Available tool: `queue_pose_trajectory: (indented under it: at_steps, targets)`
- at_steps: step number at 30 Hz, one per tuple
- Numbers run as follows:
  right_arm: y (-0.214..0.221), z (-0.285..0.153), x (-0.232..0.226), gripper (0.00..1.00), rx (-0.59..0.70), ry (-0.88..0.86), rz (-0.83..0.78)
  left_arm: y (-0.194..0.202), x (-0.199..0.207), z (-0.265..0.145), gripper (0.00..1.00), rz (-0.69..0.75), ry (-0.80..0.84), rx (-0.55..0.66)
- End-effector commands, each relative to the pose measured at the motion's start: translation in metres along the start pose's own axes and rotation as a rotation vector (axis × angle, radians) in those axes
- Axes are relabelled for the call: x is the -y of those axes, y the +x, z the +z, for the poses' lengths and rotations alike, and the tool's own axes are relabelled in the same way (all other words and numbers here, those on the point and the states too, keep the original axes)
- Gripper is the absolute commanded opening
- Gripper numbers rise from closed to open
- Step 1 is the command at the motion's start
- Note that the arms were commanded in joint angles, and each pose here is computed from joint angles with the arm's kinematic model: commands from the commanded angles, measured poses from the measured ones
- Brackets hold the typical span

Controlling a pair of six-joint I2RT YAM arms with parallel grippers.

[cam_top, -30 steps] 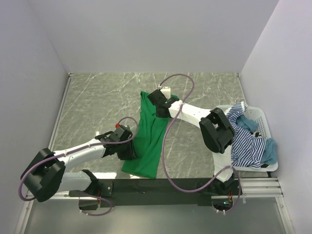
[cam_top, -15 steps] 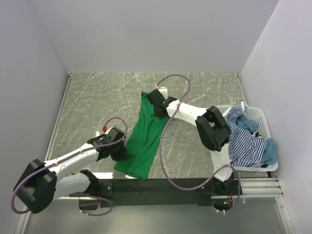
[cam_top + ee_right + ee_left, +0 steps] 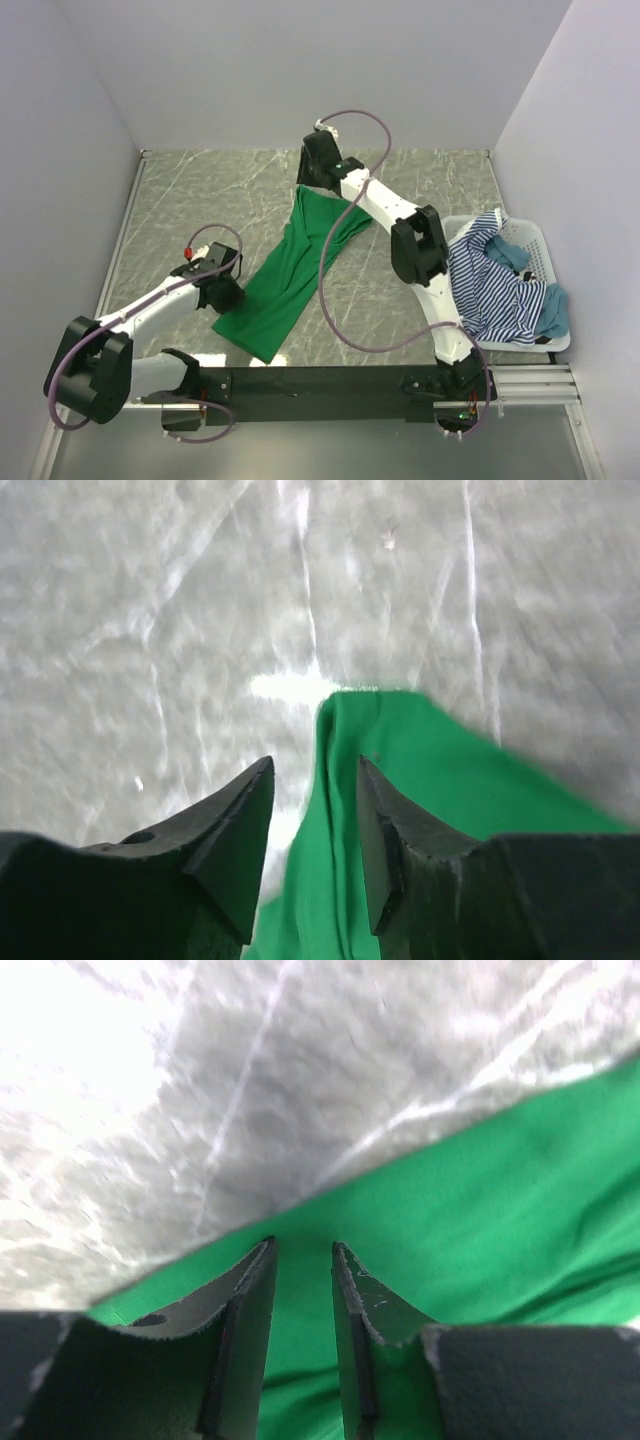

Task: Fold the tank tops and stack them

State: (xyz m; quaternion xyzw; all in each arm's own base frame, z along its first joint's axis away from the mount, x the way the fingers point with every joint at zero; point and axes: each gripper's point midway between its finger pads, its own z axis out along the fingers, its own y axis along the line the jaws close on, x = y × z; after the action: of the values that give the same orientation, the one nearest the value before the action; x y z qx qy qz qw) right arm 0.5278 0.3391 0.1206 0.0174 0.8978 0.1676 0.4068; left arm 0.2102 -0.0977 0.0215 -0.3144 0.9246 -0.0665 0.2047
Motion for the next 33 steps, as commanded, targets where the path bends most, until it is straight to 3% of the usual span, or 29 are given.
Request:
queue_pose_trajectory:
  at_steps: [1, 9, 20, 28, 33]
  targets:
    - [-0.015, 0.012, -0.010, 0.47, -0.026, -0.059, 0.060, -0.022, 0.001, 0.000, 0.35, 0.022, -0.030, 0.057]
    - [-0.015, 0.036, 0.002, 0.52, -0.089, -0.218, 0.339, -0.044, -0.007, 0.004, 0.34, -0.020, -0.034, 0.069]
    - [0.001, 0.039, -0.010, 0.53, -0.155, -0.308, 0.504, -0.058, -0.006, 0.000, 0.34, -0.036, -0.008, 0.081]
    - [0.030, 0.038, 0.030, 0.50, -0.151, -0.148, 0.454, -0.080, 0.041, -0.040, 0.36, 0.025, 0.205, 0.112]
    - [0.039, 0.023, 0.064, 0.47, -0.127, 0.010, 0.357, -0.067, 0.074, -0.056, 0.39, 0.061, 0.372, 0.031]
